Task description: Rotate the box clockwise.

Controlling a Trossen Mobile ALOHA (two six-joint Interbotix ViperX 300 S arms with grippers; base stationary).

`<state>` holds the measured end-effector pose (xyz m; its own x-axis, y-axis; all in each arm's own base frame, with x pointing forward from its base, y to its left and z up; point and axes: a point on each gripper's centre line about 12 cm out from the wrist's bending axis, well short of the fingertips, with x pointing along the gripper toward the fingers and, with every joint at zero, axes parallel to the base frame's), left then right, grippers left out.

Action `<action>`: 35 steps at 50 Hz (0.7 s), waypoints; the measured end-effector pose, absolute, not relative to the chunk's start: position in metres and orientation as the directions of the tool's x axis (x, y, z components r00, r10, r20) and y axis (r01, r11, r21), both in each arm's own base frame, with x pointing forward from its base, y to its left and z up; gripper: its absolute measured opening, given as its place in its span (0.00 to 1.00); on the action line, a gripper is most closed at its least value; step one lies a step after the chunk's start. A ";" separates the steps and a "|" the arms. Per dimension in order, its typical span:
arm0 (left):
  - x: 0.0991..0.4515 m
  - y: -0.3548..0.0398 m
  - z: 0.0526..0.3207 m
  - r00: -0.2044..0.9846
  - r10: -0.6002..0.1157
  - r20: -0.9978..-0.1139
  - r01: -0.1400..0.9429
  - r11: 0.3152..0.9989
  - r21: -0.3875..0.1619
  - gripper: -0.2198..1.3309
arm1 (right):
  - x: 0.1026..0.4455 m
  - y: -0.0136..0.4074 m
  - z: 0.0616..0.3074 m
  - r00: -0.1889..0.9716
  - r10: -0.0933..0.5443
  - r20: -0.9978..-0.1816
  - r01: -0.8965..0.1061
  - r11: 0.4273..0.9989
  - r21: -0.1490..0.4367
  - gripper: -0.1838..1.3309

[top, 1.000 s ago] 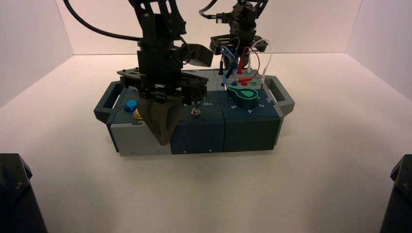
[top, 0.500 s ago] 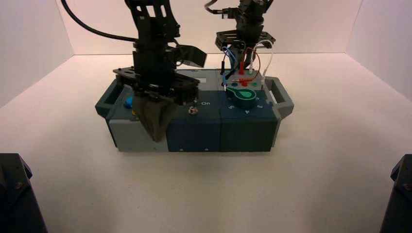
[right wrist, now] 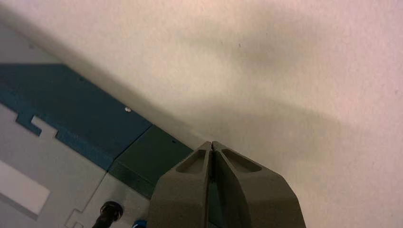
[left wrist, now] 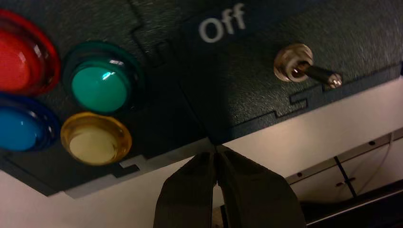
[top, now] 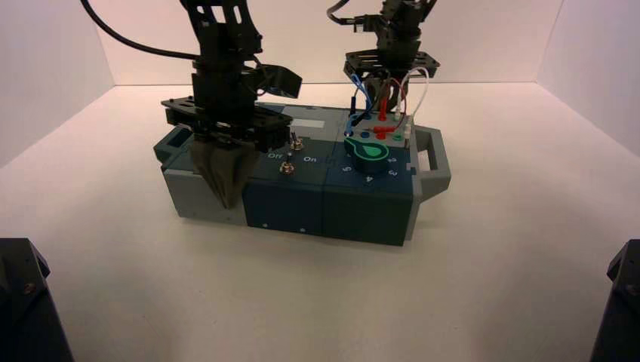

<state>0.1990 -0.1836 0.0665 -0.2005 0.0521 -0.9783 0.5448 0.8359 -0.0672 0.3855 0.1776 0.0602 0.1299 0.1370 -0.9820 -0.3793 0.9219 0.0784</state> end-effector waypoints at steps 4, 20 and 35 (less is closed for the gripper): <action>0.203 -0.180 0.067 -0.192 0.057 -0.980 0.545 0.836 -0.058 0.03 | 0.380 0.174 0.060 0.132 0.137 -0.982 -0.377 0.923 0.078 0.02; 0.225 -0.169 0.070 -0.159 0.052 -0.986 0.512 0.858 -0.037 0.03 | 0.358 0.165 0.059 0.121 0.141 -0.983 -0.359 0.929 0.089 0.02; 0.244 -0.160 0.068 -0.148 0.054 -0.988 0.493 0.870 -0.027 0.04 | 0.347 0.162 0.059 0.106 0.139 -0.985 -0.354 0.931 0.094 0.02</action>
